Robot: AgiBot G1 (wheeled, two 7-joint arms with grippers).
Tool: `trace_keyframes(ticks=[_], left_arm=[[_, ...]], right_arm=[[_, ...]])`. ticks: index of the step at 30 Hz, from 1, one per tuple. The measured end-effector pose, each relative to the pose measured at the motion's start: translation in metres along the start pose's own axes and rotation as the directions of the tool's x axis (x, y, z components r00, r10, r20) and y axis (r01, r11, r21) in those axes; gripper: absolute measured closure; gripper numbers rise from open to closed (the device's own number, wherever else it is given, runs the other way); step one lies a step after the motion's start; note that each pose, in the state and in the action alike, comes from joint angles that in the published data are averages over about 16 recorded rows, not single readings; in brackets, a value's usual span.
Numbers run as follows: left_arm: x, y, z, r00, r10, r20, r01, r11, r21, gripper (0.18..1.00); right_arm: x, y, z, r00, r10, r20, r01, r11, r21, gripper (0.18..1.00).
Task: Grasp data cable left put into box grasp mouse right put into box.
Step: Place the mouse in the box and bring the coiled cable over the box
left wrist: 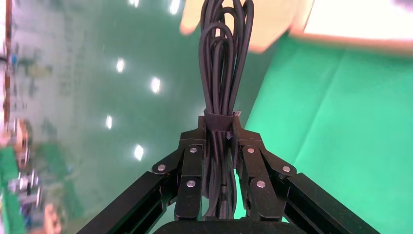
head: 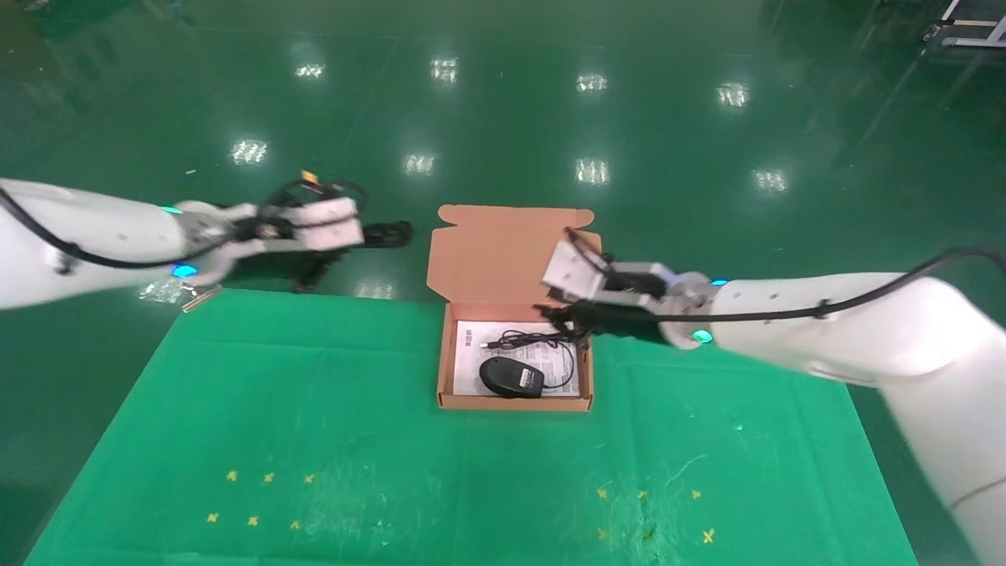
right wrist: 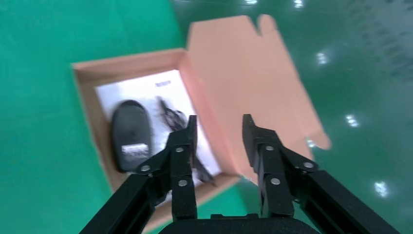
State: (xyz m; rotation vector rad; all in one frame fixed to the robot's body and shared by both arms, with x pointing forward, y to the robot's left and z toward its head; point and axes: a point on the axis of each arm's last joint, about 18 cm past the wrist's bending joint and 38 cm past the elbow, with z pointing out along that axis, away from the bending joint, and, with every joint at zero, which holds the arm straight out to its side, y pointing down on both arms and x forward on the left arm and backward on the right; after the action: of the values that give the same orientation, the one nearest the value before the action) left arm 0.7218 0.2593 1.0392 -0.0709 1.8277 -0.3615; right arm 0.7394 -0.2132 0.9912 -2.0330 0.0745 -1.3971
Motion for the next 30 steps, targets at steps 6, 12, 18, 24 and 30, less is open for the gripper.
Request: trace_keyframes(ticks=[6, 12, 18, 24, 30], left_arm=[[0.030, -0.029, 0.032, 0.999, 0.030, -0.030, -0.028, 0.996, 0.087, 0.911], [0.063, -0.058, 0.062, 0.995, 0.077, -0.058, -0.067, 0.986, 0.155, 0.912], [0.093, -0.080, 0.079, 0.989, 0.118, -0.085, -0.098, 0.973, 0.210, 0.912], [0.114, -0.095, 0.086, 0.985, 0.141, -0.099, -0.111, 0.959, 0.261, 0.912], [0.128, -0.104, 0.088, 0.983, 0.146, -0.107, -0.109, 0.949, 0.295, 0.912]], right_arm=[[0.026, 0.014, -0.028, 0.998, 0.005, -0.067, -0.006, 1.000, -0.015, 0.743], [0.047, 0.026, -0.057, 0.993, 0.004, -0.121, -0.008, 0.999, -0.034, 0.602], [0.058, 0.034, -0.081, 0.988, 0.004, -0.154, -0.012, 0.999, -0.051, 0.460], [0.063, 0.038, -0.096, 0.986, 0.005, -0.167, -0.016, 0.998, -0.068, 0.337], [0.064, 0.040, -0.103, 0.986, 0.005, -0.169, -0.019, 0.996, -0.082, 0.253]])
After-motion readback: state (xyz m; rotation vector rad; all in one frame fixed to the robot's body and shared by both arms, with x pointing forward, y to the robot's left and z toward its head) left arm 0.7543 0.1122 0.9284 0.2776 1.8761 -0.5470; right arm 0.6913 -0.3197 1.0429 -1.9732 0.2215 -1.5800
